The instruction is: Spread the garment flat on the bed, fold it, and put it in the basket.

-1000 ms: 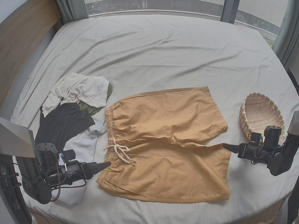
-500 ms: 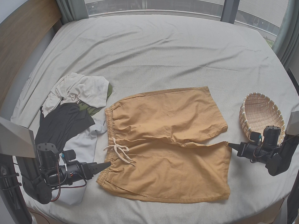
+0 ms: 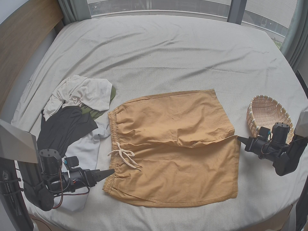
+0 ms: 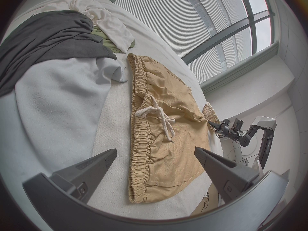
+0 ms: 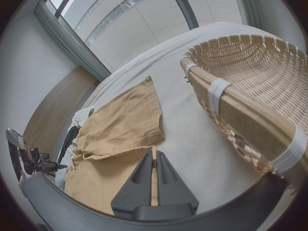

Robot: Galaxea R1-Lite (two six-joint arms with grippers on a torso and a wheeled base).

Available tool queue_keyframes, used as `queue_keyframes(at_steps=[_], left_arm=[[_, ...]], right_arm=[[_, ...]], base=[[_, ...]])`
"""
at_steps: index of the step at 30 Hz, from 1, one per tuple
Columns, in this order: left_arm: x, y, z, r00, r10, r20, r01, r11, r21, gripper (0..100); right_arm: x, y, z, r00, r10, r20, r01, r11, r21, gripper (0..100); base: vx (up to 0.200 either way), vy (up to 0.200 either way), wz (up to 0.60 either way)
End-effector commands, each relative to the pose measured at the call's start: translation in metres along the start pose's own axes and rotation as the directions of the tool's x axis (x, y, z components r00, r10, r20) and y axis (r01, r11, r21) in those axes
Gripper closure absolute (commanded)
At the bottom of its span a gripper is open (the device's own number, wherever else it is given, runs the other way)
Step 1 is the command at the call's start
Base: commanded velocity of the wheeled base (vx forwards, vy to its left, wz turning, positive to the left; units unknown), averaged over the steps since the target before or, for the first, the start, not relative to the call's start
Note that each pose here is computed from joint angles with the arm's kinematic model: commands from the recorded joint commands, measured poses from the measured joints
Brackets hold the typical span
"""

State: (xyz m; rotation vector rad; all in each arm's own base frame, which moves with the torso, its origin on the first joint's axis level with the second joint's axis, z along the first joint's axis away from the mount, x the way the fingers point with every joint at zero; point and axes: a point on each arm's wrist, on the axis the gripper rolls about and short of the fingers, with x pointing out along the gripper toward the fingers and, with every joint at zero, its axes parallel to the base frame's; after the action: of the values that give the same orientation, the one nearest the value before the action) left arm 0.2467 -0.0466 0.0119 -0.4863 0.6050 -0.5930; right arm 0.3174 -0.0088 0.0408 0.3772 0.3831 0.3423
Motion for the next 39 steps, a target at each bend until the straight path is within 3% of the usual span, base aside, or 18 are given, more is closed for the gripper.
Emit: queue_keyframes(at_steps=[1, 2, 12, 19, 32, 39], left_arm=[[0.001, 0.001, -0.002, 1.000, 0.007, -0.006, -0.007, 1.000, -0.005, 0], [0.000, 0.000, -0.001, 1.000, 0.009, -0.003, -0.009, 1.000, -0.003, 0], [-0.005, -0.002, -0.009, 0.999, 0.020, -0.032, -0.021, 1.000, -0.019, 0], [-0.012, -0.005, -0.020, 0.996, 0.034, -0.080, -0.037, 0.999, -0.039, 0], [0.000, -0.002, -0.044, 0.980, 0.035, -0.197, -0.046, 0.997, -0.054, 0], [0.008, 0.000, -0.039, 0.985, 0.064, -0.161, -0.071, 0.997, -0.035, 0]], right_arm=[[0.000, 0.001, 0.000, 1.000, 0.003, -0.001, -0.003, 1.000, -0.002, 100], [-0.001, 0.001, -0.002, 1.000, 0.001, -0.007, -0.001, 1.000, 0.000, 0], [-0.012, 0.023, -0.011, 0.999, 0.048, -0.022, -0.048, 0.999, -0.010, 0], [-0.041, 0.055, -0.025, 0.992, 0.118, -0.046, -0.119, 0.992, -0.028, 0], [-0.059, 0.059, -0.039, 0.990, 0.120, -0.075, -0.121, 0.992, -0.016, 0], [-0.062, 0.060, -0.038, 0.990, 0.122, -0.069, -0.123, 0.992, -0.019, 0]], base=[[0.000, 0.000, 0.00], [0.000, 0.000, 0.00], [0.000, 0.000, 0.00], [0.000, 0.000, 0.00], [0.000, 0.000, 0.00], [0.000, 0.000, 0.00]])
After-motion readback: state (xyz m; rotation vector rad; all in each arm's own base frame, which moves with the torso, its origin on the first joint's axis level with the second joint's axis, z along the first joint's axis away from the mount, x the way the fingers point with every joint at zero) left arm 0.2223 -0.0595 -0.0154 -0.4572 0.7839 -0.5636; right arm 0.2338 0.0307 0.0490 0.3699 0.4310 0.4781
